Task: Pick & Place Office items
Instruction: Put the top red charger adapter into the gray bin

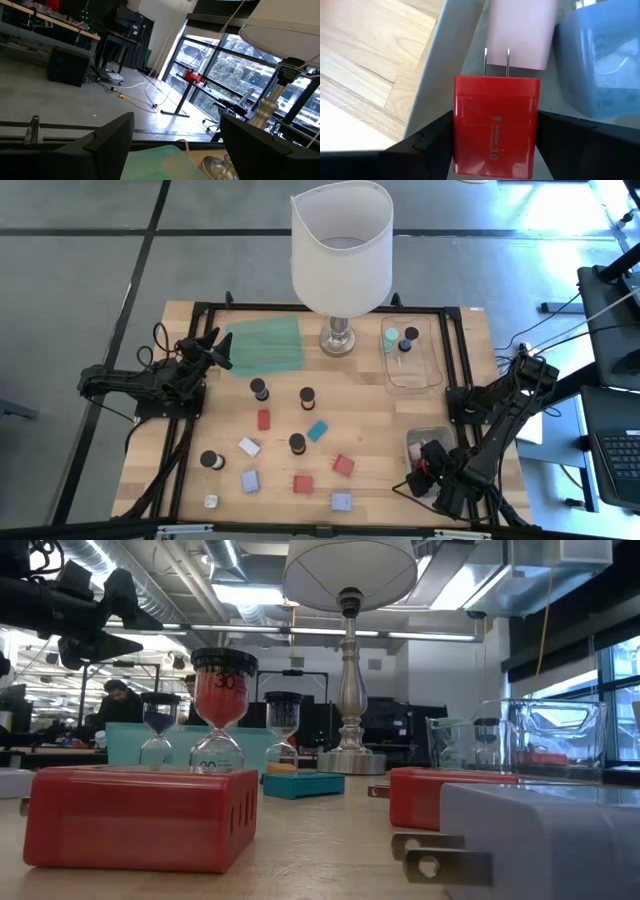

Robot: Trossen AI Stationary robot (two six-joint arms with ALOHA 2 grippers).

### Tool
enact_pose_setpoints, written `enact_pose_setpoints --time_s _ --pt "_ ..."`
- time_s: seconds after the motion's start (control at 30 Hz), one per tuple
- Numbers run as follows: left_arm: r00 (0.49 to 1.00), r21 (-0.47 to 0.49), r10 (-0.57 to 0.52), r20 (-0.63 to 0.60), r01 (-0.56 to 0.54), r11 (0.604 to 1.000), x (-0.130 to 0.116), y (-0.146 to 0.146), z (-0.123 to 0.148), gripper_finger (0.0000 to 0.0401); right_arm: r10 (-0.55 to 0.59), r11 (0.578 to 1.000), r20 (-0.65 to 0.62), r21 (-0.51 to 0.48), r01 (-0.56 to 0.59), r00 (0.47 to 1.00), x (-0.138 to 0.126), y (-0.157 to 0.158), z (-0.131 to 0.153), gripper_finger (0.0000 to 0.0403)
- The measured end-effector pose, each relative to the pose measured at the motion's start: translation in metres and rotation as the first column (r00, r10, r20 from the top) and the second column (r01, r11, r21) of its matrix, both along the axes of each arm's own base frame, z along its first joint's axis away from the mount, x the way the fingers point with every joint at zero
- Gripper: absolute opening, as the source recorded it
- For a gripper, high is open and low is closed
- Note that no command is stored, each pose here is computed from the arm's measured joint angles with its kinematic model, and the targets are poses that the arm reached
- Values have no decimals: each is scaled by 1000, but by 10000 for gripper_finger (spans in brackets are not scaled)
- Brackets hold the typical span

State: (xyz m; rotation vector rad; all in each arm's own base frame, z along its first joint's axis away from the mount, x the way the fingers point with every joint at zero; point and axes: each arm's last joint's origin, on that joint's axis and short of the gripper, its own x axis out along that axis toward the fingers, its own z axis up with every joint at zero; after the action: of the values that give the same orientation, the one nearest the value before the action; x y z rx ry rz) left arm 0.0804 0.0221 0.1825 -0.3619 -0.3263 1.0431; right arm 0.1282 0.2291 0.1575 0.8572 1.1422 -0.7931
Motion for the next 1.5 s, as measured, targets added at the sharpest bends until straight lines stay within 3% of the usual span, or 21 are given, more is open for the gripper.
enact_pose_setpoints --time_s 0.27,0.63,0.87,1.17,1.33,1.5 --pt "1000 0 0 0 0 1000 0 0 0 290 -22 1000 9 16 22 1000 1 1 0 256" --pt "1000 0 0 0 0 1000 0 0 0 290 -24 999 20 32 24 1000 1 2 1 334" --pt "1000 0 0 0 0 1000 0 0 0 290 -11 999 95 53 6 995 1 -3 17 378" --pt "1000 0 0 0 0 1000 0 0 0 290 62 994 120 77 -71 991 -2 -8 35 387" --pt "1000 0 0 0 0 1000 0 0 0 290 136 991 176 -12 -136 975 -2 -13 58 374" --pt "1000 0 0 0 0 1000 0 0 0 290 263 960 331 -185 -211 906 2 -23 86 362"
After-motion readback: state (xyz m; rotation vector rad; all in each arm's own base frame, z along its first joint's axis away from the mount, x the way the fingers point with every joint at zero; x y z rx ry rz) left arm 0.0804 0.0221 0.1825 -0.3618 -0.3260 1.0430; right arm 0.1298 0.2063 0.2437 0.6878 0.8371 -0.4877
